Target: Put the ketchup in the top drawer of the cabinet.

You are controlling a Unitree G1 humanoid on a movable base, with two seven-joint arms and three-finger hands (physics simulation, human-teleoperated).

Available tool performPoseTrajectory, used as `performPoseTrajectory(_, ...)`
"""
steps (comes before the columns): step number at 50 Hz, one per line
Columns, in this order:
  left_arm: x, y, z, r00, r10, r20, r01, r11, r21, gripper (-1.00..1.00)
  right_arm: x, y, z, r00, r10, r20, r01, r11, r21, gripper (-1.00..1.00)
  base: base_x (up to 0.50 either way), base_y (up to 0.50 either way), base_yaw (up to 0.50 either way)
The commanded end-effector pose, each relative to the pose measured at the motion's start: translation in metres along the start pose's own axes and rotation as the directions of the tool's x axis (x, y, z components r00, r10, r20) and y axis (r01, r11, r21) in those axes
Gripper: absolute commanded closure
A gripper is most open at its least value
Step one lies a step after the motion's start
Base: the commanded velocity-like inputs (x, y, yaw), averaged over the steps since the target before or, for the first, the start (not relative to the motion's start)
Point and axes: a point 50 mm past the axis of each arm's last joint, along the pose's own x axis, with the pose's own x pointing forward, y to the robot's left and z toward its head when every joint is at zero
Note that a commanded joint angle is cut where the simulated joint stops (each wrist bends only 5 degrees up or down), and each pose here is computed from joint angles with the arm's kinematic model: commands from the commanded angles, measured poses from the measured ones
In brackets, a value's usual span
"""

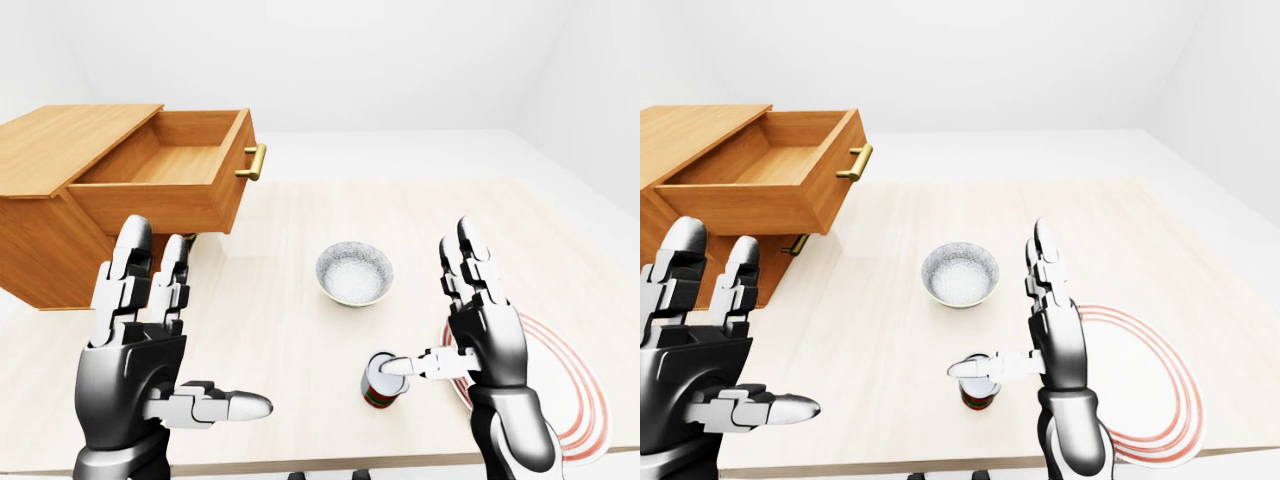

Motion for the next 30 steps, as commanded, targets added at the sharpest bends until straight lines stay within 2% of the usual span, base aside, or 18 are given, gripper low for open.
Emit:
performPoseTrajectory(1,-0.0014,0.0002,0.0004,1.0,-0.001,-0.003,0.001,1.0,0.0,-1.0,0.0001,0.0019,-0.0017,1.0,0.005,-0.009,-0.005,0.999,-0.045,-1.0,0.03,0.5,0.0)
performPoseTrajectory(30,-0.0007,0.0016,0.0022,1.0,0.003,0.008,-0.004,1.0,0.003,-1.0,-0.0008,0.0054,-0.0022,1.0,0.025,-0.014,-0.026,0.999,-0.042,-1.0,0.05,0.5,0.0)
